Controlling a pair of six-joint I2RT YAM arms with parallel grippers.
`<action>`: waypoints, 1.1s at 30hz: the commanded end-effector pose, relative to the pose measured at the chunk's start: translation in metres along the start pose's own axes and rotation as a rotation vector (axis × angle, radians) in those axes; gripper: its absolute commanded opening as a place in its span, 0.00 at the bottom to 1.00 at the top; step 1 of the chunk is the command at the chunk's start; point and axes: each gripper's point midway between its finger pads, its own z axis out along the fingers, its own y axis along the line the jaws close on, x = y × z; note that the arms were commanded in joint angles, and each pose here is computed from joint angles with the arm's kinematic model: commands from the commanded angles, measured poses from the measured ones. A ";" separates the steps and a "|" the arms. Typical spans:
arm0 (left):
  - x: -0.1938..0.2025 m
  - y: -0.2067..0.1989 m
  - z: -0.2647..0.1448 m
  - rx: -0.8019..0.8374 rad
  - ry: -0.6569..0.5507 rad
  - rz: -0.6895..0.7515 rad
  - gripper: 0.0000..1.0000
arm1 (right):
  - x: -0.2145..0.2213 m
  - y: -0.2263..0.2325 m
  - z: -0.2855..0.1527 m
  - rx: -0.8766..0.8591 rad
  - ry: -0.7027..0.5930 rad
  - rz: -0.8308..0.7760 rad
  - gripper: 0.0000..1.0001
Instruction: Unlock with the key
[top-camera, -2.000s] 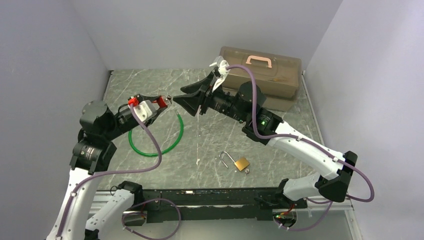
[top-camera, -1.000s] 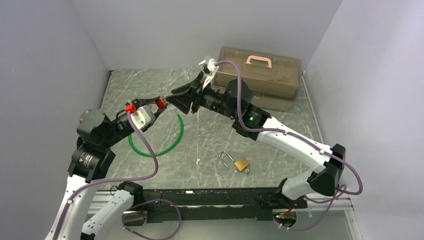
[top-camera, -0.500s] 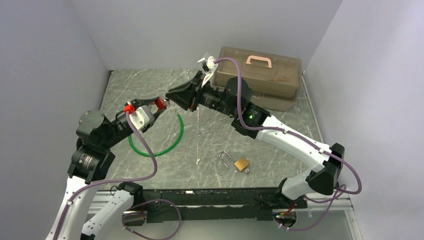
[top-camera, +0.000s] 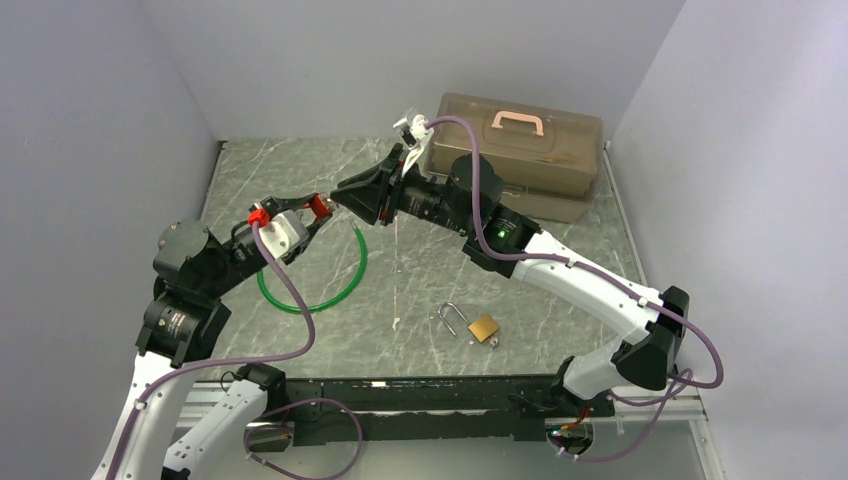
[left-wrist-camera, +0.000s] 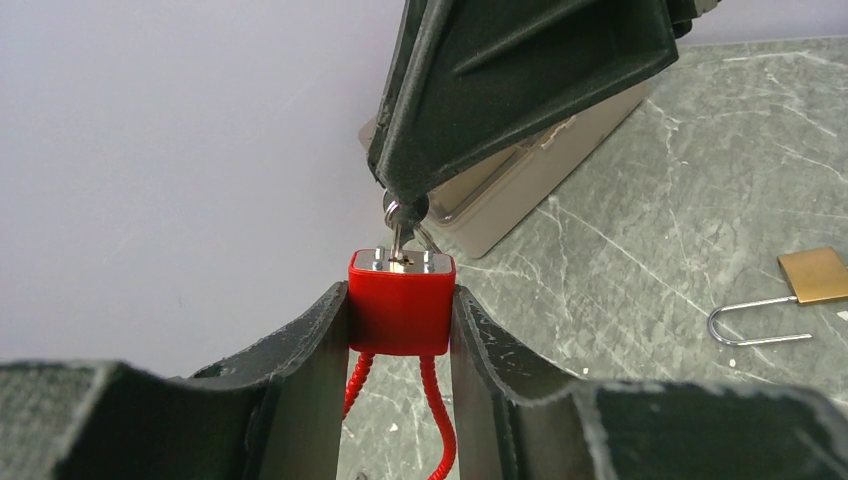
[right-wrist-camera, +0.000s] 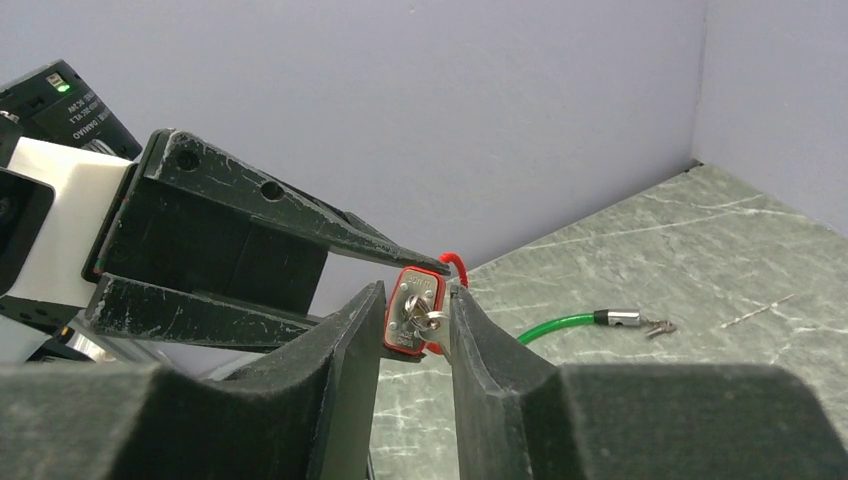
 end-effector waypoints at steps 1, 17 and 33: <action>-0.019 0.010 -0.003 -0.047 -0.063 0.027 0.00 | -0.017 0.011 0.000 -0.026 -0.033 -0.007 0.32; -0.021 0.012 -0.004 -0.060 -0.063 0.022 0.00 | -0.009 0.023 0.007 -0.077 -0.019 -0.004 0.00; -0.035 0.019 -0.008 -0.093 -0.095 0.012 0.00 | 0.039 0.000 0.019 0.037 0.094 0.028 0.00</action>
